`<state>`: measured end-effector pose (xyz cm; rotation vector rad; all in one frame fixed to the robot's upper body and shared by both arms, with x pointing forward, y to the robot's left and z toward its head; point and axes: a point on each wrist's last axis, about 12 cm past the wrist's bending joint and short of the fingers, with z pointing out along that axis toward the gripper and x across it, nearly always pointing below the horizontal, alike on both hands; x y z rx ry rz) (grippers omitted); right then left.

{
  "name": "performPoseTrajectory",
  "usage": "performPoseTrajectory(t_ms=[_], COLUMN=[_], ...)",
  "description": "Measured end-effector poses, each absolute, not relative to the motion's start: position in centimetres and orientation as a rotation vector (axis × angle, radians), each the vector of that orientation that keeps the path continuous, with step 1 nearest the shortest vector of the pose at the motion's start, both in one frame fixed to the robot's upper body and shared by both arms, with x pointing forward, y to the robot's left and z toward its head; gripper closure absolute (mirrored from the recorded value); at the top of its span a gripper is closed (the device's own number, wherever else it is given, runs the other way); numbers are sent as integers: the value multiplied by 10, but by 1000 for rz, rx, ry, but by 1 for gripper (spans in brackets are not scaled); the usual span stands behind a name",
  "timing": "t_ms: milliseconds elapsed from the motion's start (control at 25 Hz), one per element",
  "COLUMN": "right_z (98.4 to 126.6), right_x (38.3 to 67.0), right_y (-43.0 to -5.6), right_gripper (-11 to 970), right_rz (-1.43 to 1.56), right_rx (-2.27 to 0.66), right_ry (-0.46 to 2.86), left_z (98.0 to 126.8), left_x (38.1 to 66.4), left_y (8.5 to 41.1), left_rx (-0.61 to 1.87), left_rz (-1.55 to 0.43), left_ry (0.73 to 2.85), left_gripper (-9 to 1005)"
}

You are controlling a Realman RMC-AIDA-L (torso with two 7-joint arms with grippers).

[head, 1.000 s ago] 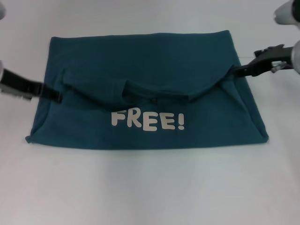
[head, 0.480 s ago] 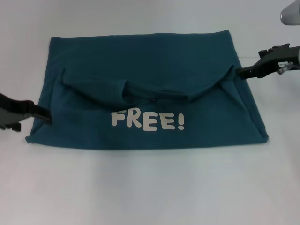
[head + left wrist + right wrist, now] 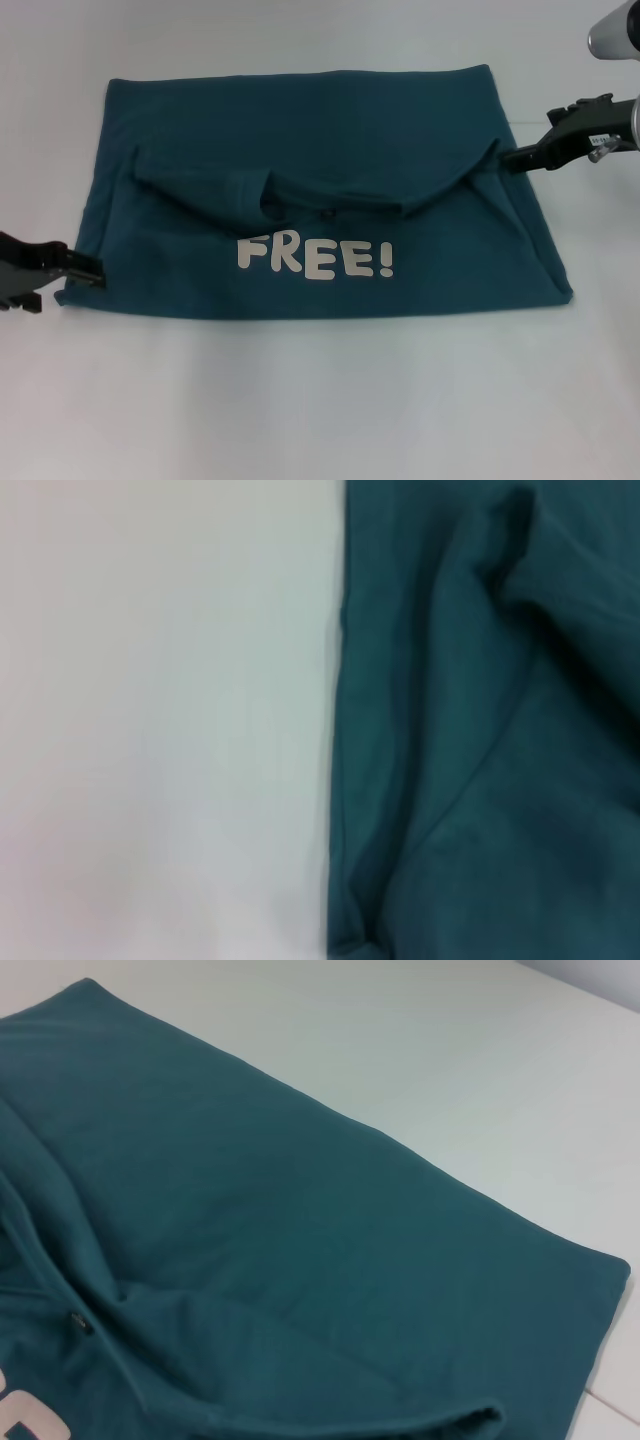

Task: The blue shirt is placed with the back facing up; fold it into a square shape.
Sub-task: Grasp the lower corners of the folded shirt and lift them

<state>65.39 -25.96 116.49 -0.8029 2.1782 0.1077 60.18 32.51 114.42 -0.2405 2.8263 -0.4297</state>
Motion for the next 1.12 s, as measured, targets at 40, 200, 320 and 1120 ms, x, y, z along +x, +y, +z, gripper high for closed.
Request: performPoseTrajectory(t_ms=[40,200,320,1120], right_z=[1165,1163,1162,1157], right_x=[654,652,651,648], right_y=[-260,-261,-260,-260], right_gripper=[31,30,30,33], right_rz=[107,104,103,99], right_rx=[-804,-807,-812,-825], right_ry=[2179,2182,2184,2197], left_z=[1142,1131,1129,1115], left_x=[601,603,604,613], left_y=[325,326,325,314], left_rx=[-250,-286,-294,-315], left_rz=[-436,-441,-442,-456], left_ry=[2828,2822,2818,2807], left_gripper=[89,89,89,125])
